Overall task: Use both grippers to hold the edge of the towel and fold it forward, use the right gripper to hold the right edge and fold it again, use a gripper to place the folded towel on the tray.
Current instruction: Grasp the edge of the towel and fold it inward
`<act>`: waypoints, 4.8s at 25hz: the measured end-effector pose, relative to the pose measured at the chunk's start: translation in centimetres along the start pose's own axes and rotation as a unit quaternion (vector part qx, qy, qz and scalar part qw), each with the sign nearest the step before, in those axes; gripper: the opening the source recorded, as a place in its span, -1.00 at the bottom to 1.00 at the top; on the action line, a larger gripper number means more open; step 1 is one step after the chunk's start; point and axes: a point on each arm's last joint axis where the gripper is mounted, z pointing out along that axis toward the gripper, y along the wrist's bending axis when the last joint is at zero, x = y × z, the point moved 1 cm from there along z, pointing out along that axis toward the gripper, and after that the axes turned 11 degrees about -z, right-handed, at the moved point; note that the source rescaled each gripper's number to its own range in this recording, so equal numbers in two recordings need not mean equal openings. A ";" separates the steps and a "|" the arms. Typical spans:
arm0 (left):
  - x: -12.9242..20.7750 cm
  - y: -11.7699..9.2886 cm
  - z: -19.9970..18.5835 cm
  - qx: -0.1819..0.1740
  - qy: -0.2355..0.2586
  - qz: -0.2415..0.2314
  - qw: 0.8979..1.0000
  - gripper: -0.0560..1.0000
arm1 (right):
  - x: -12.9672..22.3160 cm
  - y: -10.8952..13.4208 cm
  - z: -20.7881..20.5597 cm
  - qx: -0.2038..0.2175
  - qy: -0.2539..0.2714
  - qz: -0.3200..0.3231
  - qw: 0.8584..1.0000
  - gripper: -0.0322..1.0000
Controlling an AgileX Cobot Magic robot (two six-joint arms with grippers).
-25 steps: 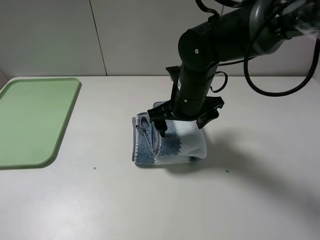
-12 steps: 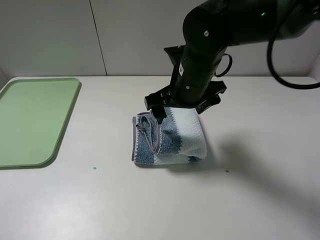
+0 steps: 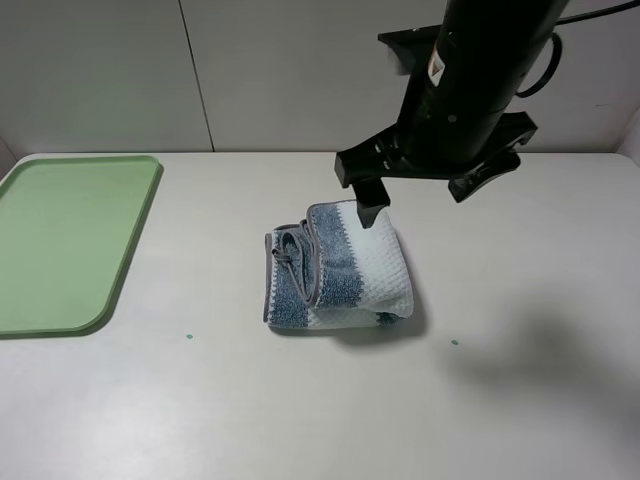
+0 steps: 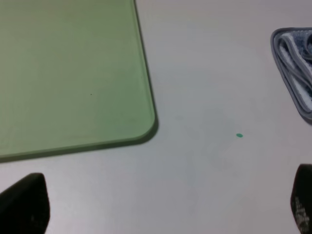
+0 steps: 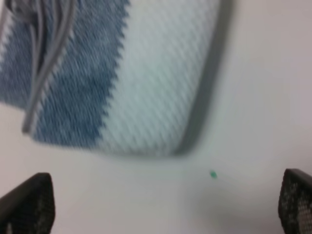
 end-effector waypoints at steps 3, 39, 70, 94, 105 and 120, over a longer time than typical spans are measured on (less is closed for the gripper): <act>0.0 0.0 0.0 0.000 0.000 0.000 1.000 0.98 | 1.1 -0.4 -1.7 0.003 0.011 -0.005 1.000 1.00; 0.0 0.0 0.0 0.000 0.000 0.000 1.000 0.97 | 22.3 -7.3 -7.7 0.030 -0.175 0.126 0.976 1.00; 0.0 0.0 0.0 0.000 0.000 0.000 1.000 0.97 | 29.7 -4.8 -7.9 0.204 -0.363 0.199 0.887 1.00; 0.0 0.0 0.0 0.000 0.000 0.000 1.000 0.97 | 29.7 -4.9 -7.9 0.203 -0.364 0.202 0.886 1.00; -3.3 -0.5 1.1 -0.012 0.067 -0.005 0.998 0.97 | 29.7 -4.9 -7.9 0.203 -0.364 0.202 0.886 1.00; -10.7 -2.9 10.3 0.038 0.193 -0.067 0.978 1.00 | 29.8 -4.8 -7.9 0.203 -0.364 0.202 0.886 1.00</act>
